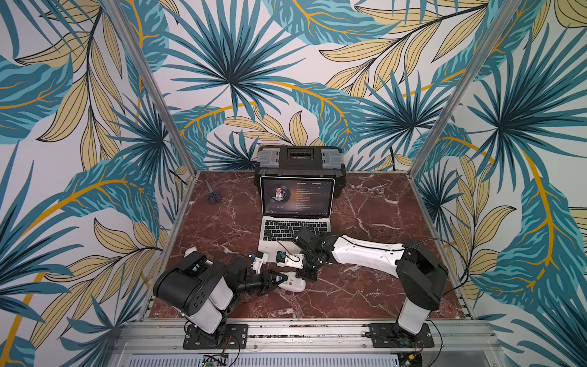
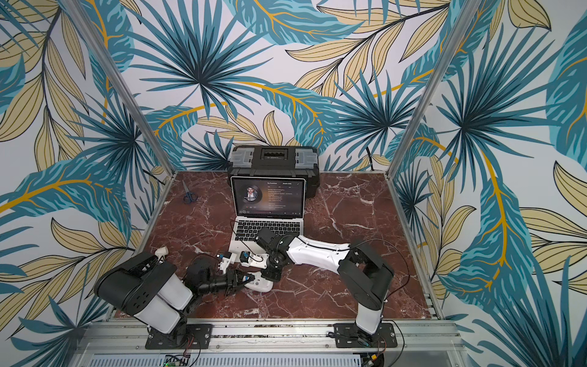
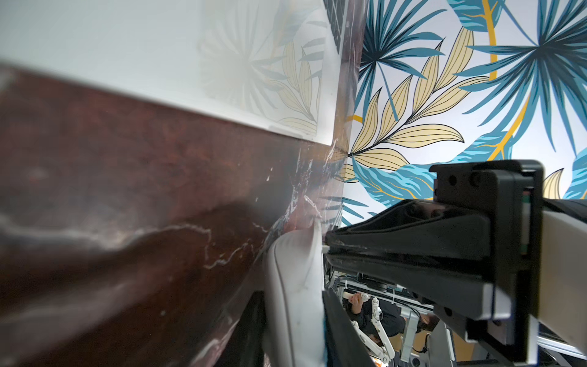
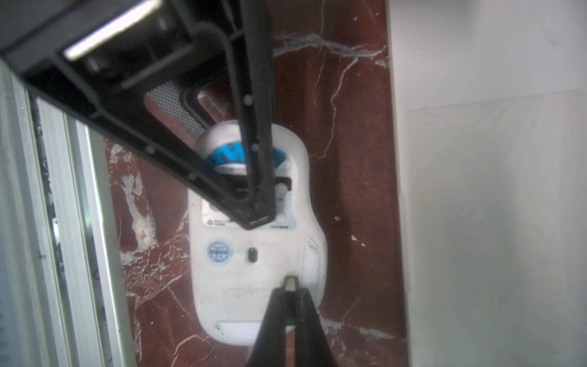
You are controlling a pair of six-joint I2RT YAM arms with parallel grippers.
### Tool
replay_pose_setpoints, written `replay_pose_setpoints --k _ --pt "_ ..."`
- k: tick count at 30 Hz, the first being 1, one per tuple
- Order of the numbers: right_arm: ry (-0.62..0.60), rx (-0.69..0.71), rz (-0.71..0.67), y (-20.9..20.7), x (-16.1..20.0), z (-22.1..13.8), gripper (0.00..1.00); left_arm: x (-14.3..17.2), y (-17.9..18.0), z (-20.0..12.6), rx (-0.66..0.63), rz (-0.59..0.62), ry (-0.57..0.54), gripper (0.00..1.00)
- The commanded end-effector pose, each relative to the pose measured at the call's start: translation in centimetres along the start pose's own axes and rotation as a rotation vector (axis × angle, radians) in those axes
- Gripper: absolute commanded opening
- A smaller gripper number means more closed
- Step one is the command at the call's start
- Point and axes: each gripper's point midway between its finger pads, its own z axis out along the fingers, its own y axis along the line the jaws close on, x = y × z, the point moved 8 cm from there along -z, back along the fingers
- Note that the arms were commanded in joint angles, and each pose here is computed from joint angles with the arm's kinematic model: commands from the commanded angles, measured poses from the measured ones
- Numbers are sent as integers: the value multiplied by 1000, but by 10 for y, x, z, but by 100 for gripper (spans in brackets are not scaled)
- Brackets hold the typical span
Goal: Remove the wireless mouse receiver from the laptop
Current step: Insert the USB plug into the mouse.
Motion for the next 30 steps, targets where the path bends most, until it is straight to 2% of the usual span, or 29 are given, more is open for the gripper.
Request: replay_pose_setpoints --k 1,9,14,27,30 --pt "31 -58 -21 7 -1 -7 0 -12 -49 1 208 169 -18 0" --pt "21 -47 -36 5 -16 -47 0 -22 -88 -2 312 189 -34 0" --pt "34 -35 -35 3 -20 -64 0 -22 -106 -7 326 220 -42 0" --pt "69 -8 -37 0 -21 -75 0 -18 -128 -19 341 272 -77 0" --pt "64 0 -45 0 -20 -78 8 -18 -127 -20 343 273 -84 0"
